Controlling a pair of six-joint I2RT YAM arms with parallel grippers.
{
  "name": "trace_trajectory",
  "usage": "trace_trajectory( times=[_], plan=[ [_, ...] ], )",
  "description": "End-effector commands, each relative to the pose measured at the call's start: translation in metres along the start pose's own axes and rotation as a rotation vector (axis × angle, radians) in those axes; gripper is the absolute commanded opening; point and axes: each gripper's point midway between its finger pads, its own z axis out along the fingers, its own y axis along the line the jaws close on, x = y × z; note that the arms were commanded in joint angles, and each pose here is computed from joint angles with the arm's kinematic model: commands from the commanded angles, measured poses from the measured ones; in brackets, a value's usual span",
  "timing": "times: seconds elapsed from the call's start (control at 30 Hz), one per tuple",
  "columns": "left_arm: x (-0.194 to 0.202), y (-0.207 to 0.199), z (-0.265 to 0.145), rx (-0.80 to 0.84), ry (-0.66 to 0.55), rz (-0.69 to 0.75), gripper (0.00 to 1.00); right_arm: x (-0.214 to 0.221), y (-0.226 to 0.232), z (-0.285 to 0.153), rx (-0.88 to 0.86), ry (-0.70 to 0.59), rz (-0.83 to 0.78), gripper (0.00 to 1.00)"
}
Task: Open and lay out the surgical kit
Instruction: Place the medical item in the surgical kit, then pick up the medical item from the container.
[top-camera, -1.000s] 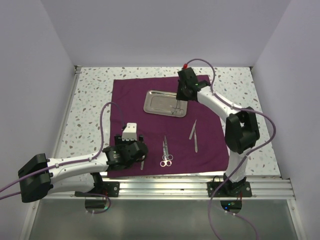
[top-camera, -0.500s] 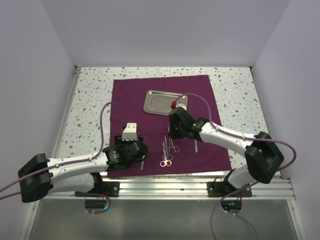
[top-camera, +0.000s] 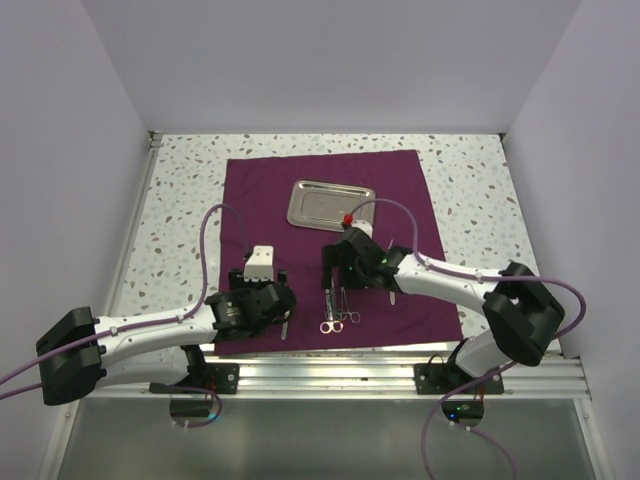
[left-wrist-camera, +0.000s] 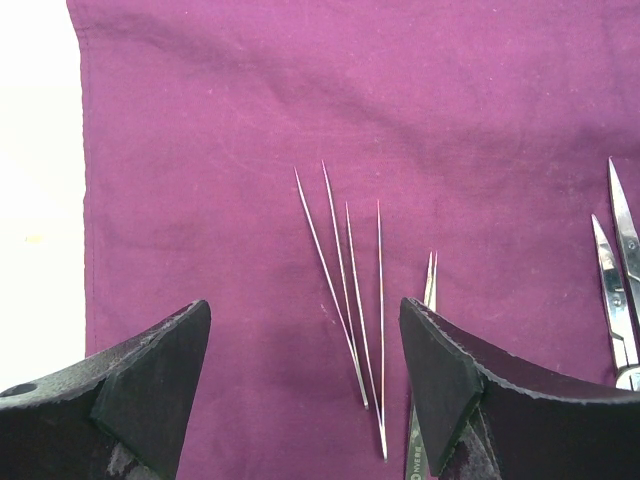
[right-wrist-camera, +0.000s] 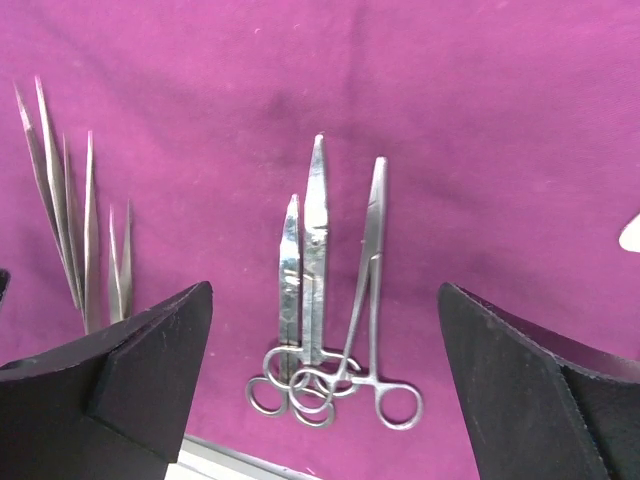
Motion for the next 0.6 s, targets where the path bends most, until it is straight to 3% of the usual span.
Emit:
trace_trajectory(
  times=[0.0,0.17,0.33,0.43,0.57],
  plan=[
    [-0.008,-0.002,0.0,0.006,-0.031,-0.025,0.8,-0.053,0.002,-0.027,0.055,-0.158,0.0,0.98],
    [-0.008,-0.002,-0.001,0.014,-0.034,-0.028,0.8,-0.121,-0.011,-0.042,0.107,-0.267,0.031,0.98],
    [-0.008,-0.004,-0.002,0.028,-0.032,-0.026,0.8,-0.175,-0.034,-0.03,0.167,-0.308,0.095,0.97],
    [-0.007,-0.004,-0.002,0.027,-0.032,-0.022,0.8,-0.199,-0.035,-0.007,0.171,-0.298,0.11,0.93],
    [-0.008,-0.005,-0.002,0.033,-0.032,-0.024,0.8,-0.223,-0.037,0.029,0.196,-0.26,0.108,0.8]
  ],
)
